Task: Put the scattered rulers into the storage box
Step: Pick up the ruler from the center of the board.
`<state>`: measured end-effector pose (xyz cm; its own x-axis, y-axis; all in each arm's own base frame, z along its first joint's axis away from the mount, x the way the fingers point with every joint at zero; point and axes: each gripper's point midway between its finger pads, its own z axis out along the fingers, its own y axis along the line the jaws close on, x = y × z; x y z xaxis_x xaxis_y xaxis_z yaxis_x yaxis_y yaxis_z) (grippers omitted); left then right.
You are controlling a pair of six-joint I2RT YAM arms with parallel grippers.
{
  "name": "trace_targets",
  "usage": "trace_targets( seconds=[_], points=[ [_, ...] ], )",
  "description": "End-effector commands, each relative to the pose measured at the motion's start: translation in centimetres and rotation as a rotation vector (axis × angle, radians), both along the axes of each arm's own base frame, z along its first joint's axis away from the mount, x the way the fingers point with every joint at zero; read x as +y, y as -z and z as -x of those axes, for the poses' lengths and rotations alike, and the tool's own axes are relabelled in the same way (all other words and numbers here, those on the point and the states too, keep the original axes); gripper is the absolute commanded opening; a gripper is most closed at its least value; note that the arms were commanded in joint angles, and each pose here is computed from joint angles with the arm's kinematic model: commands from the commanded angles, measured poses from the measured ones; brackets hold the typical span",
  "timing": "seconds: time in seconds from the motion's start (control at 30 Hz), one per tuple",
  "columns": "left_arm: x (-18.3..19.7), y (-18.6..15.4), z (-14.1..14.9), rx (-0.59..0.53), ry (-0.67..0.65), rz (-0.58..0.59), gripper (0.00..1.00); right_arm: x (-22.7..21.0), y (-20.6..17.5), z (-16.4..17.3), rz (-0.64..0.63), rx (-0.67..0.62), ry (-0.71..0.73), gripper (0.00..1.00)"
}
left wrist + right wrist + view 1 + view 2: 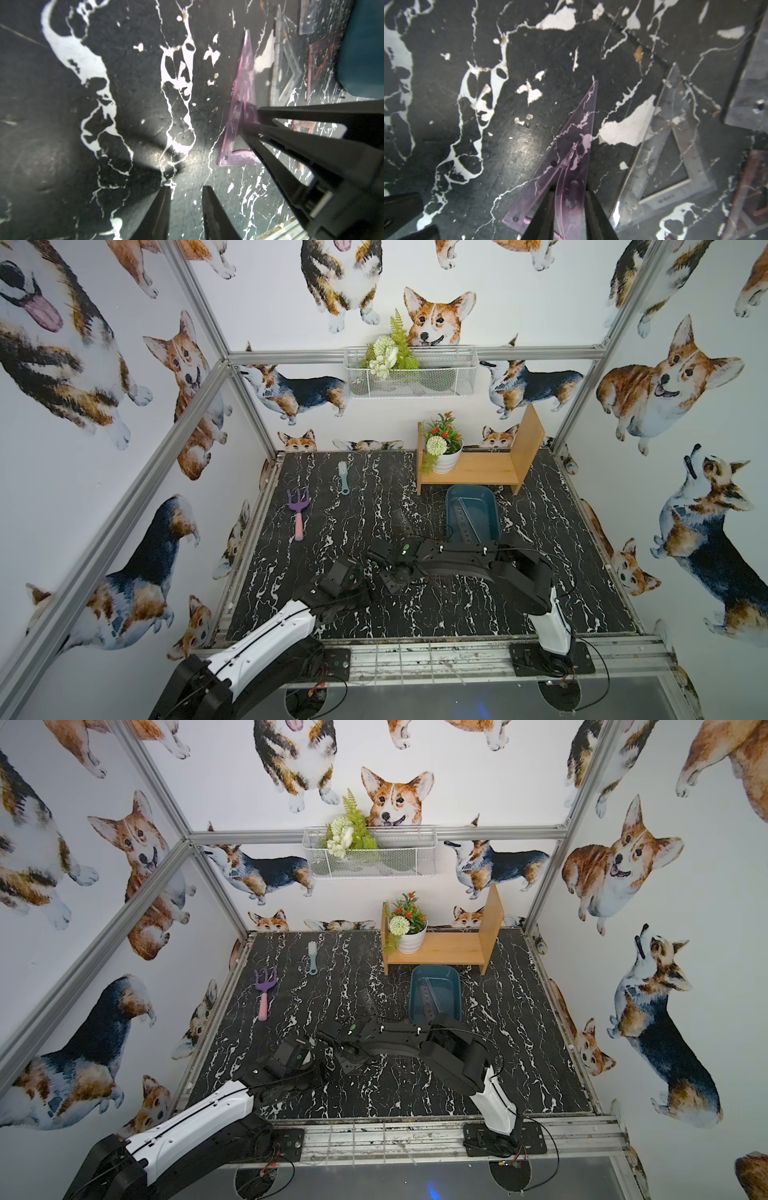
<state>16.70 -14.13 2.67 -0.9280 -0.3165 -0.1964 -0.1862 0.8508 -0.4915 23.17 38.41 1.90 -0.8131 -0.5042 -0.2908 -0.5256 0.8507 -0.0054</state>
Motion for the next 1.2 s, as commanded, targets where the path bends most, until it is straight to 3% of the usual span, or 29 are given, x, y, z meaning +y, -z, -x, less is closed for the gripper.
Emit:
trace_targets(
  seconds=[0.0, 0.6, 1.17],
  points=[
    [-0.1, 0.0, -0.3, -0.009, 0.0, 0.002, 0.32, -1.1, 1.1, 0.6, 0.043, 0.025, -0.001, 0.29],
    [-1.6, -0.9, -1.6, -0.058, -0.012, 0.088, 0.37, -2.0, 1.4, 1.0, -0.072, 0.116, 0.025, 0.25],
    [-4.2, 0.2, -2.6, -0.02, -0.034, 0.232, 0.38, -2.8, 1.6, 1.1, -0.102, 0.137, 0.039, 0.25]
  ],
)
